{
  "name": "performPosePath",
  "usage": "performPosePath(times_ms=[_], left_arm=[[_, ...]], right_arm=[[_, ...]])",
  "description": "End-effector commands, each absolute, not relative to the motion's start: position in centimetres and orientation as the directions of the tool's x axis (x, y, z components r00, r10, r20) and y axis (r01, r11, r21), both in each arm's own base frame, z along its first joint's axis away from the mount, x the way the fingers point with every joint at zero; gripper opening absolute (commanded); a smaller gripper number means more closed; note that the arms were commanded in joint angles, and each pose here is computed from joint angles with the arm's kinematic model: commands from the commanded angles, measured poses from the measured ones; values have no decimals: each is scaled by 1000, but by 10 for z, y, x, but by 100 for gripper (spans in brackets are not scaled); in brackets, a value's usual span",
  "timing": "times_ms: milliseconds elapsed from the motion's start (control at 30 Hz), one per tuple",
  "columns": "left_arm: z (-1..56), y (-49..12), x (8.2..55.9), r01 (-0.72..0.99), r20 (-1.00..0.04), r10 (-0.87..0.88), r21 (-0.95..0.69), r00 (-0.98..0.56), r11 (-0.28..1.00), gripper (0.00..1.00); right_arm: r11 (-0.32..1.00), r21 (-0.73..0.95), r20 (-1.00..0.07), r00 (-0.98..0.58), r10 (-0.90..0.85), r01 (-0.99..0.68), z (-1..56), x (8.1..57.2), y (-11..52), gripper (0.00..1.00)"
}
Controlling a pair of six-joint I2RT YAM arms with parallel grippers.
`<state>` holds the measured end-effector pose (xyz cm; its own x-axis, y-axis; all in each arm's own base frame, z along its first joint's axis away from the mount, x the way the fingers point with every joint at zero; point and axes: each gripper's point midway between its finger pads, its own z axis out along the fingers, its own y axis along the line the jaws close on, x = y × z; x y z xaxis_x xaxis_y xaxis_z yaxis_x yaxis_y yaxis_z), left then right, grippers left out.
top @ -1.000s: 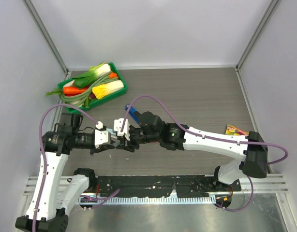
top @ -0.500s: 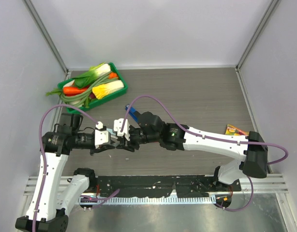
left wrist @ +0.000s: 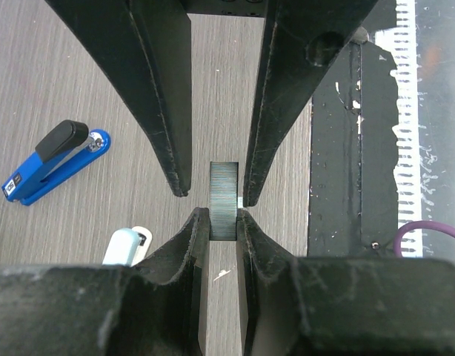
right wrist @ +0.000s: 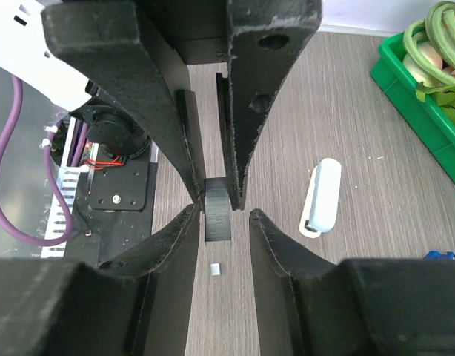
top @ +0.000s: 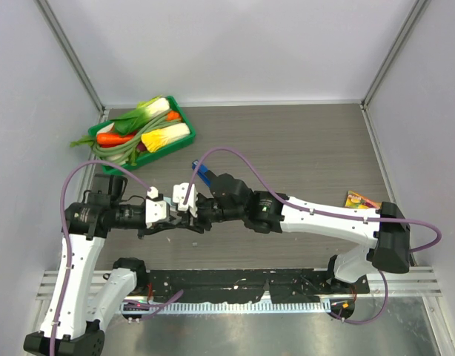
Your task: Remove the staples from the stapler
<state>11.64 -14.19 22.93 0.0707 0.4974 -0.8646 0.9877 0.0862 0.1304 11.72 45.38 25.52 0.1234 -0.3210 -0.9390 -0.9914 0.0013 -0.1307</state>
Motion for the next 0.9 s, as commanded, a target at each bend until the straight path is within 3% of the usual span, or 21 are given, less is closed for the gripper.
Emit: performPosePath(times_ms=[0, 400, 733, 867], left_arm=[[225, -142, 101, 995, -870, 493, 52, 4, 85, 6], [229, -143, 103, 993, -873, 488, 64, 9, 97, 6], [234, -144, 109, 991, -880, 475, 74, 11, 114, 7], [238, -146, 113, 989, -887, 463, 66, -3, 133, 17]], right_arm=[[54, -172, -966, 158, -205, -984, 298, 120, 455, 38], [26, -150, -962, 140, -236, -988, 289, 115, 454, 29], [16, -136, -954, 126, -272, -991, 283, 114, 453, 8], [30, -133, -953, 120, -279, -991, 283, 115, 450, 3]])
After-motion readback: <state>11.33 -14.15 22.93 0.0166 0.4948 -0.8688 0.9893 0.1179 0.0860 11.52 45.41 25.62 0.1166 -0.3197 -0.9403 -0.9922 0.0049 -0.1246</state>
